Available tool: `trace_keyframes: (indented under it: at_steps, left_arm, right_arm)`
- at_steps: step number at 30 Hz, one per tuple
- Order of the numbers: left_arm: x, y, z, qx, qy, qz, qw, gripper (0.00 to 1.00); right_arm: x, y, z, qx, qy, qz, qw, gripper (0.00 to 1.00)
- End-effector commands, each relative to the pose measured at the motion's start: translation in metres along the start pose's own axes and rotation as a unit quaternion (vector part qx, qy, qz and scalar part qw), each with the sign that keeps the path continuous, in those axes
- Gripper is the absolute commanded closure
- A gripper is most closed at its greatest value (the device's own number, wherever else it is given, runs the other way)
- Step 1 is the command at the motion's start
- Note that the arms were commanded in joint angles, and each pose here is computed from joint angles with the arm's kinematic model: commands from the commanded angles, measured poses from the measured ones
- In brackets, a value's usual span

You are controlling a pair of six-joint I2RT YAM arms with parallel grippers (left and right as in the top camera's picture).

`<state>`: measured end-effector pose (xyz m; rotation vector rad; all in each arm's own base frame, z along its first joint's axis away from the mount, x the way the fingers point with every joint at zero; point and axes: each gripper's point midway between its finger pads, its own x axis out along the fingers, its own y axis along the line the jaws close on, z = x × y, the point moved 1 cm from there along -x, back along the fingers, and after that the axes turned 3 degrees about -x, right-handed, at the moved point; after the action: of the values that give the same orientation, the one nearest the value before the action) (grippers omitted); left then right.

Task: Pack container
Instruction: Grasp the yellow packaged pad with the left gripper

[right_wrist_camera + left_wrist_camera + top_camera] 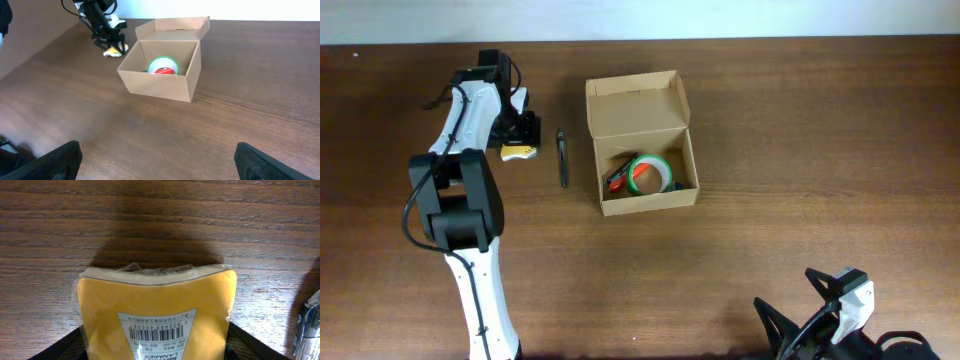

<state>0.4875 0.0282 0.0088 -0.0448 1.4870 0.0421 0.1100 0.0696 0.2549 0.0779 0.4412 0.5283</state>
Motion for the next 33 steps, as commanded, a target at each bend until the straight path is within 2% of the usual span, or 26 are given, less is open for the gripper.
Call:
trace_keyframes:
  at_steps: [1,10,25,33]
  left_arm:
    - [0.033,-0.006,-0.019,0.001,0.049,-0.016,0.999,0.35]
    - [0.013,-0.007,-0.012,0.001,0.047,-0.016,0.999,0.35]
    - [-0.068,-0.022,0.024,0.005,-0.015,-0.057,0.998,0.35]
    - [-0.109,-0.06,0.025,0.036,-0.033,-0.09,0.995,0.35]
  right_arm:
    - [0.0,0.001,0.0,0.003,-0.003,0.004,1.0,0.01]
    - [0.0,0.001,0.0,0.003,-0.003,0.004,1.0,0.01]
    - [0.0,0.001,0.0,0.003,-0.003,0.004,1.0,0.01]
    - [0.0,0.001,0.0,0.003,-0.003,0.004,1.0,0.01]
